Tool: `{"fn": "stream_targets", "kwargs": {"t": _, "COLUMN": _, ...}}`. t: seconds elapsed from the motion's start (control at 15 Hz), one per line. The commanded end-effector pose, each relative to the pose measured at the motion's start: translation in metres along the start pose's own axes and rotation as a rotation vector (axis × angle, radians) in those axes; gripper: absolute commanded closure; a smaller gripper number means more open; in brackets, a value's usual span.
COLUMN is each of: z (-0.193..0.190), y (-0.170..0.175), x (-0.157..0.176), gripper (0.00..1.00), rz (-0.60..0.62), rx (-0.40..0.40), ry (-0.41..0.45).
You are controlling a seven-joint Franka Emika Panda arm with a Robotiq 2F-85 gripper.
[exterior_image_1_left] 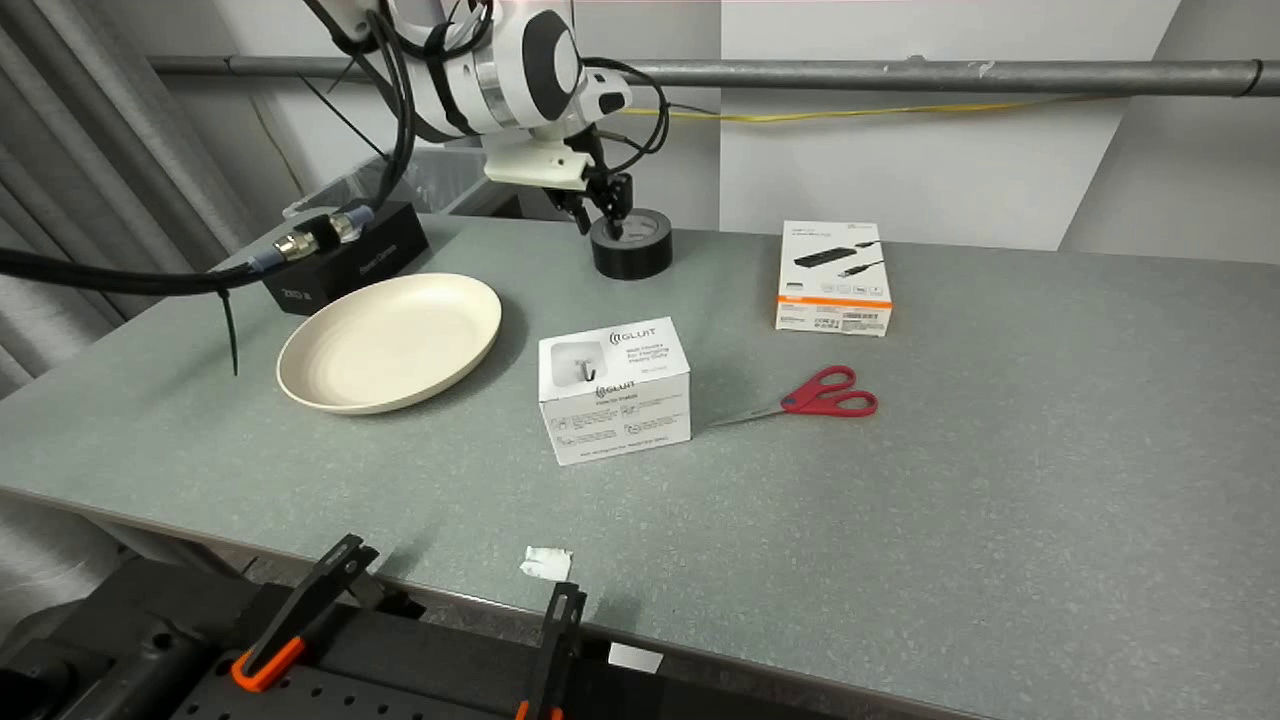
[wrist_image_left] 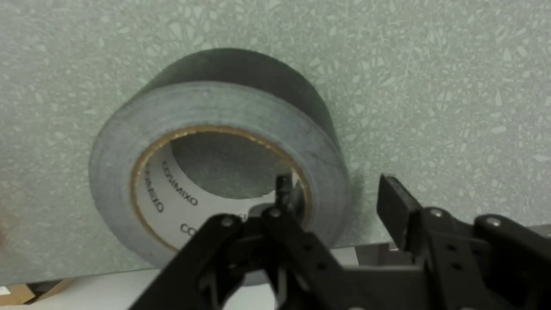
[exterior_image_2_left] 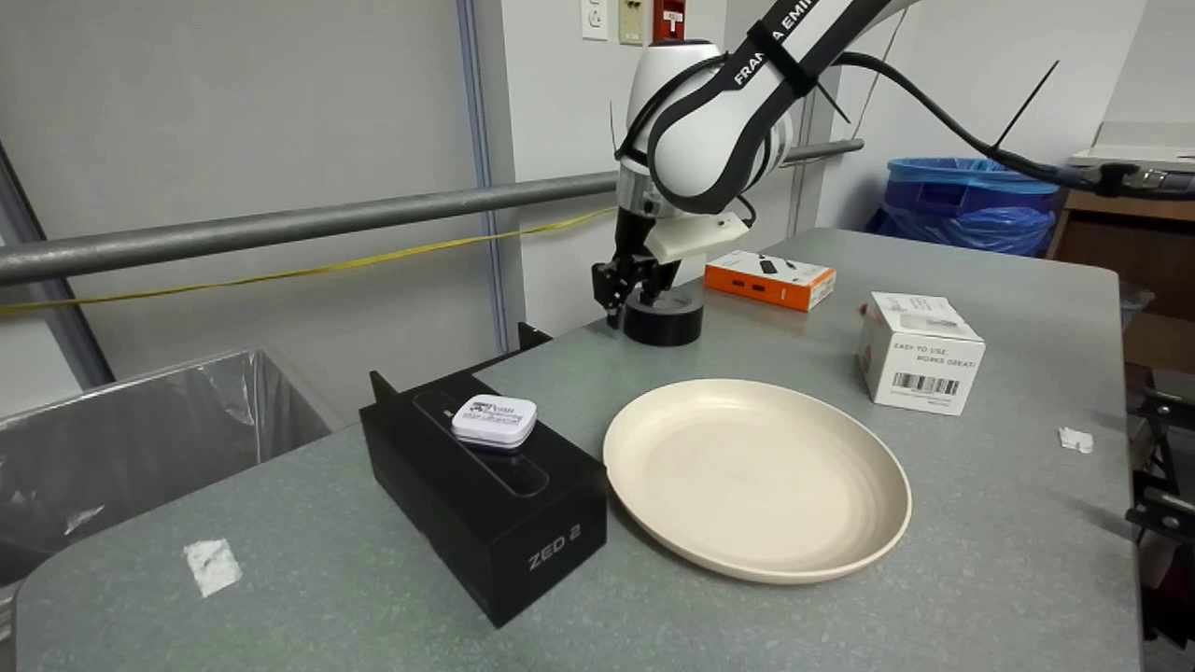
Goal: Put the black masking tape on the white plate
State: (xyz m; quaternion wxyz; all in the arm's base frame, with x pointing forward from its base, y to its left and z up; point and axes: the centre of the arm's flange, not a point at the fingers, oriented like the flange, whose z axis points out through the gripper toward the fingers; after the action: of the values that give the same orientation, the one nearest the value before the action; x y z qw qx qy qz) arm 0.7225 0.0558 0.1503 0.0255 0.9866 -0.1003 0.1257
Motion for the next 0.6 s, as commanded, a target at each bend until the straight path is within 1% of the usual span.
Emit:
{"fn": "stream_targets", "kwargs": {"t": 0.0, "z": -0.011, "y": -0.007, "x": 0.02, "gripper": 0.74, "rz": 0.051, "rx": 0.009, "ry": 0.027}}
{"fn": "stream_targets", "kwargs": {"t": 0.07, "z": -0.014, "y": -0.006, "x": 0.021, "gripper": 0.83, "rz": 0.06, "rx": 0.015, "ry": 0.027}}
{"fn": "stream_targets", "kwargs": {"t": 0.2, "z": -0.022, "y": -0.008, "x": 0.02, "gripper": 0.96, "rz": 0.075, "rx": 0.008, "ry": 0.029}}
{"fn": "stream_targets", "kwargs": {"t": 0.33, "z": -0.035, "y": -0.01, "x": 0.016, "gripper": 0.94, "rz": 0.073, "rx": 0.022, "ry": 0.029}}
{"fn": "stream_targets", "kwargs": {"t": 0.47, "z": -0.06, "y": -0.015, "x": 0.001, "gripper": 0.94, "rz": 0.037, "rx": 0.022, "ry": 0.025}}
{"fn": "stream_targets", "kwargs": {"t": 0.53, "z": -0.076, "y": -0.019, "x": -0.013, "gripper": 0.94, "rz": 0.005, "rx": 0.035, "ry": 0.024}}
